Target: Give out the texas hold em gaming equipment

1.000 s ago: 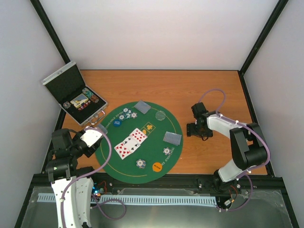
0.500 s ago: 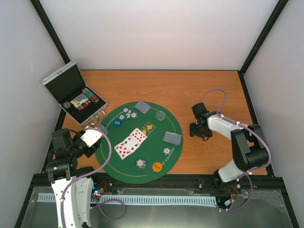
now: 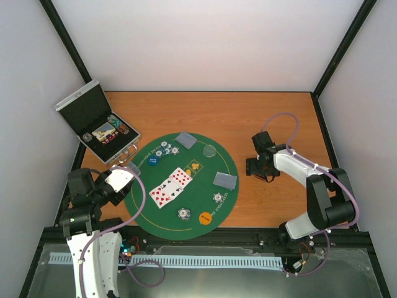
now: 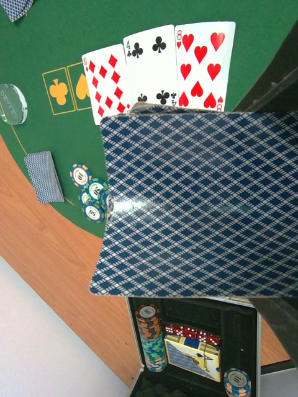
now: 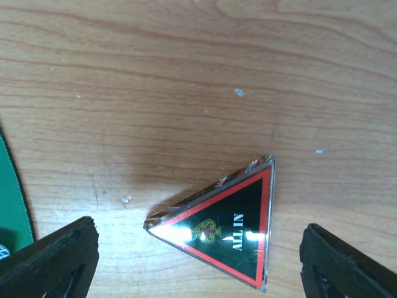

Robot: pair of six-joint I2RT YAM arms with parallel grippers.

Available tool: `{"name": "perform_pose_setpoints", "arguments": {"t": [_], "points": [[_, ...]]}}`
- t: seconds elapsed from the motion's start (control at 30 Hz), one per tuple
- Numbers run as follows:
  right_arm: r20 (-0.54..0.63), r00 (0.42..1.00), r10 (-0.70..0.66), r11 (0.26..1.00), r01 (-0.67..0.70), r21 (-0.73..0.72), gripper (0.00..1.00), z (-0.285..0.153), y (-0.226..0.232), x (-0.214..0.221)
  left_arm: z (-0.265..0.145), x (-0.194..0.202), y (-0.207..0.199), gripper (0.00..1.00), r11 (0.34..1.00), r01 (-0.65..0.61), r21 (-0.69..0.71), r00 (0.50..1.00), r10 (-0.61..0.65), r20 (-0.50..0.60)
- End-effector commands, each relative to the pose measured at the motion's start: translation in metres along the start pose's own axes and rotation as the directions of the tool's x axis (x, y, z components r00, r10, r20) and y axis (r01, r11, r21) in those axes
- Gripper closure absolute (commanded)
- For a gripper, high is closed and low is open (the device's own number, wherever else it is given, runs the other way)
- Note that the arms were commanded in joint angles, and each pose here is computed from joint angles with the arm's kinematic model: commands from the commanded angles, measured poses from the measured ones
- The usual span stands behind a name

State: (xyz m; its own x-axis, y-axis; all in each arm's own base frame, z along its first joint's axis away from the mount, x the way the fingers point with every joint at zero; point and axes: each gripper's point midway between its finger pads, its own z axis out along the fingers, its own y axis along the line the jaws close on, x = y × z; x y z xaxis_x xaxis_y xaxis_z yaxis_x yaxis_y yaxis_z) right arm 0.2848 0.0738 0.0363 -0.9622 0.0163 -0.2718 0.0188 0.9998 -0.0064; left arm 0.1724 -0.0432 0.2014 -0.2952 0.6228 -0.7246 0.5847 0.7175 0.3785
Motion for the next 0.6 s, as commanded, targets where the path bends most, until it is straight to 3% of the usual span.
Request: {"name": "perform_pose_setpoints", "arguments": {"t": [0.0, 0.4, 0.57], "points": [[0.010, 1.000, 0.014, 1.000, -0.014, 0.021, 0.11, -0.005, -0.007, -0.001, -0.002, -0.007, 0.003, 0.49, 0.999, -0.031, -0.011, 0.999, 0.031, 0.029], [-0.067, 0.996, 0.052, 0.997, -0.055, -0.049, 0.22, 0.021, -0.006, 0.014, -0.002, -0.007, 0.003, 0.49, 0.999, -0.032, -0.011, 0.999, 0.032, 0.029], [-0.080, 0.995, 0.053, 0.999, -0.053, -0.002, 0.25, 0.028, -0.013, 0.018, -0.001, -0.007, 0.003, 0.49, 0.999, -0.032, -0.011, 0.999, 0.033, 0.028]]}}
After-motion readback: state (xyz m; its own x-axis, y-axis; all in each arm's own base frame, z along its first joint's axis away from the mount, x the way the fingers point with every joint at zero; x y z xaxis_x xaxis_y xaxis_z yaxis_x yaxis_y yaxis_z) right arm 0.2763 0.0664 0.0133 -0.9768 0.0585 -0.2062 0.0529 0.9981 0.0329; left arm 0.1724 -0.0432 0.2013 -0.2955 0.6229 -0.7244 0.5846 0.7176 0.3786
